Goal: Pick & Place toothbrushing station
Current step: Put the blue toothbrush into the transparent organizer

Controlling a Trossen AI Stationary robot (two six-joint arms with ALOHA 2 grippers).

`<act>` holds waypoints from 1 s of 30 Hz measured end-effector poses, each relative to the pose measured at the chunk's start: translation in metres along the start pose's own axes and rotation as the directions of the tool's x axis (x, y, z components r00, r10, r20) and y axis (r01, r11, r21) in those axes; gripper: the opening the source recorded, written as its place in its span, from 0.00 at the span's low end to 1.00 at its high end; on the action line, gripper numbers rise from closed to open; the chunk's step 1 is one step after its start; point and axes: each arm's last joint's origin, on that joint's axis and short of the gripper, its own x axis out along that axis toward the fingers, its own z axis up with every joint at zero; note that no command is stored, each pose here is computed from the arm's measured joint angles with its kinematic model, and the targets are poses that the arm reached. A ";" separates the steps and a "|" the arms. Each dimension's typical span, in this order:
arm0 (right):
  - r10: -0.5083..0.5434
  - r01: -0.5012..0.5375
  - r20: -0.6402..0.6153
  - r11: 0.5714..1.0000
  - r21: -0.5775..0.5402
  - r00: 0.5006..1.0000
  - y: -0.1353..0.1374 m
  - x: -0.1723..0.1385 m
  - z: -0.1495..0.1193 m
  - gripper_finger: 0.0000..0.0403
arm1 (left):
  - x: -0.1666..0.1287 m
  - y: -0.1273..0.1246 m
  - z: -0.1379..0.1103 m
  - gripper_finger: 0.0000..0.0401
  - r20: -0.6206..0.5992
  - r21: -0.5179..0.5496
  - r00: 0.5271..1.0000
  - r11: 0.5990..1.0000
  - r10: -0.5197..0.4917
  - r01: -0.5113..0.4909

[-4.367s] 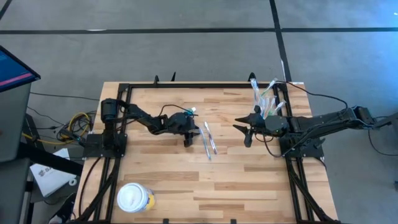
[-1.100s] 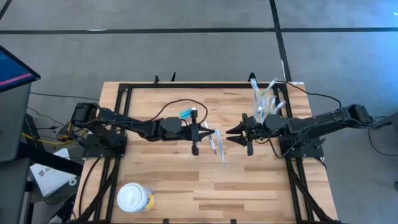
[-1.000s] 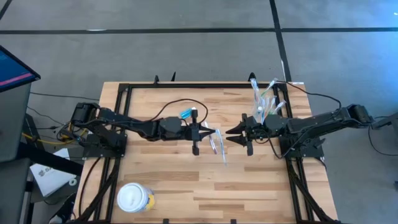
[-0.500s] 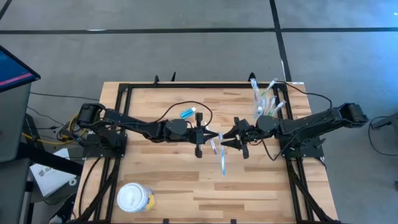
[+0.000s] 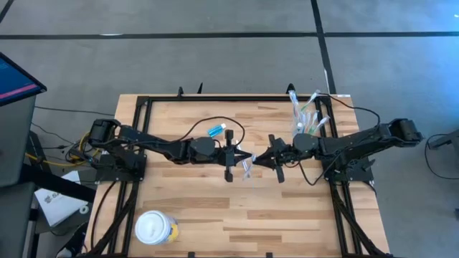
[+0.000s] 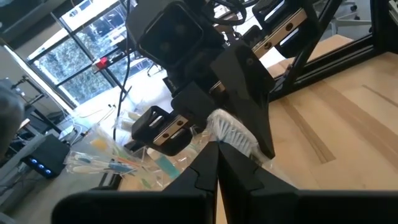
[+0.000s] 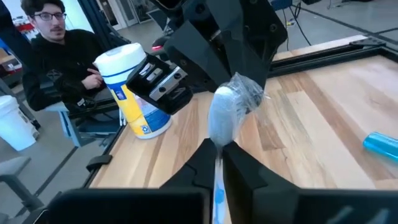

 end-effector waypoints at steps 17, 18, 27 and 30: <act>-0.019 0.019 0.009 0.999 -0.032 1.000 0.001 -0.006 0.004 0.00 | -0.001 0.001 -0.001 0.07 -0.033 -0.053 0.999 0.998 0.041 -0.043; -0.028 0.028 0.002 0.999 -0.032 1.000 0.001 -0.008 0.004 0.00 | -0.001 0.001 -0.001 0.08 -0.033 -0.053 0.999 0.998 0.041 -0.043; -0.111 0.110 -0.010 0.993 -0.045 0.994 0.006 -0.027 0.009 0.00 | -0.002 0.000 -0.001 0.15 -0.085 -0.044 0.986 0.988 0.146 -0.150; -0.176 0.175 -0.023 0.984 -0.040 0.984 0.004 -0.034 0.009 0.00 | -0.003 -0.003 0.001 0.15 -0.082 -0.061 0.987 0.988 0.138 -0.143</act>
